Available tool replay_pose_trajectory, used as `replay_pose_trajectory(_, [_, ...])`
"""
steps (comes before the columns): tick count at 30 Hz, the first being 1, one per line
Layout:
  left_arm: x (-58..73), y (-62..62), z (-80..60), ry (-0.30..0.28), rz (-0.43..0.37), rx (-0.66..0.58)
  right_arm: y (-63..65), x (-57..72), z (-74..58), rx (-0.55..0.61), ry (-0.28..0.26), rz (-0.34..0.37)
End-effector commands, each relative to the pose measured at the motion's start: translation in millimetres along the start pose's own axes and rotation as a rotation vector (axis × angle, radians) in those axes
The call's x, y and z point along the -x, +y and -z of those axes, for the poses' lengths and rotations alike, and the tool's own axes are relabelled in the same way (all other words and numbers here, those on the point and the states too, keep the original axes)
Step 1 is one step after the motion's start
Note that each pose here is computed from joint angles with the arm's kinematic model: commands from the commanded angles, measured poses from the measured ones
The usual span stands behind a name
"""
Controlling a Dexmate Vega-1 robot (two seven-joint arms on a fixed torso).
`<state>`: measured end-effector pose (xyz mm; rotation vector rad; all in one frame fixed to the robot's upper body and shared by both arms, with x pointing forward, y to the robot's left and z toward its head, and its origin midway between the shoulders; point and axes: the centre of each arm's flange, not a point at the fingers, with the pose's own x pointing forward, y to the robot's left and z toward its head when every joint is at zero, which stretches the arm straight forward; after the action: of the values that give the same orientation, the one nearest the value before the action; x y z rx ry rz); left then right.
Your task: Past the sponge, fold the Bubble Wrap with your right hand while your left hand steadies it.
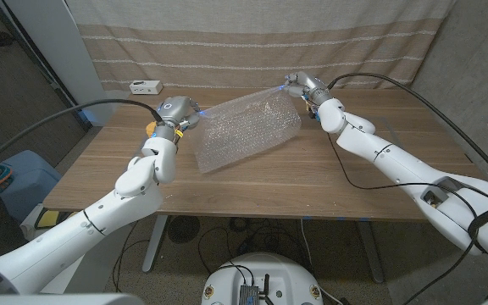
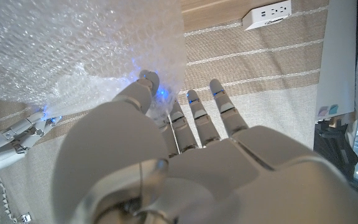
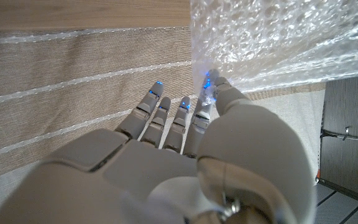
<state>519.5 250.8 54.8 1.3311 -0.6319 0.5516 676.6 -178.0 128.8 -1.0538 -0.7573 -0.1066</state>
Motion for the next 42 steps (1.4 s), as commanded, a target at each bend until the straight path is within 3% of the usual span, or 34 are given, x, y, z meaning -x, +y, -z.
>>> replay_pose_trajectory(1, [-16.8, -11.9, 2.3, 0.026, -0.001, -0.097, 20.7, -34.4, -2.0, -0.007, 0.002, -0.035])
replay_pose_trajectory(13, [-30.5, -39.5, 5.2, 0.025, 0.034, -0.166, 46.7, -56.7, 7.9, 0.024, 0.056, -0.082])
replay_pose_trajectory(21, [-44.3, -60.2, -1.2, -0.004, 0.072, -0.188, 59.2, -65.0, 14.1, 0.076, 0.21, -0.191])
replay_pose_trajectory(24, [-48.9, -68.0, -4.2, -0.014, 0.075, -0.177, 62.1, -63.4, 16.4, 0.089, 0.229, -0.207])
replay_pose_trajectory(38, [-60.4, -92.9, -13.7, -0.018, 0.051, -0.25, 63.4, -62.8, 26.5, 0.092, 0.332, -0.322])
replay_pose_trajectory(42, [-63.3, -96.0, -14.1, -0.009, 0.048, -0.271, 59.1, -63.1, 29.3, 0.064, 0.329, -0.303])
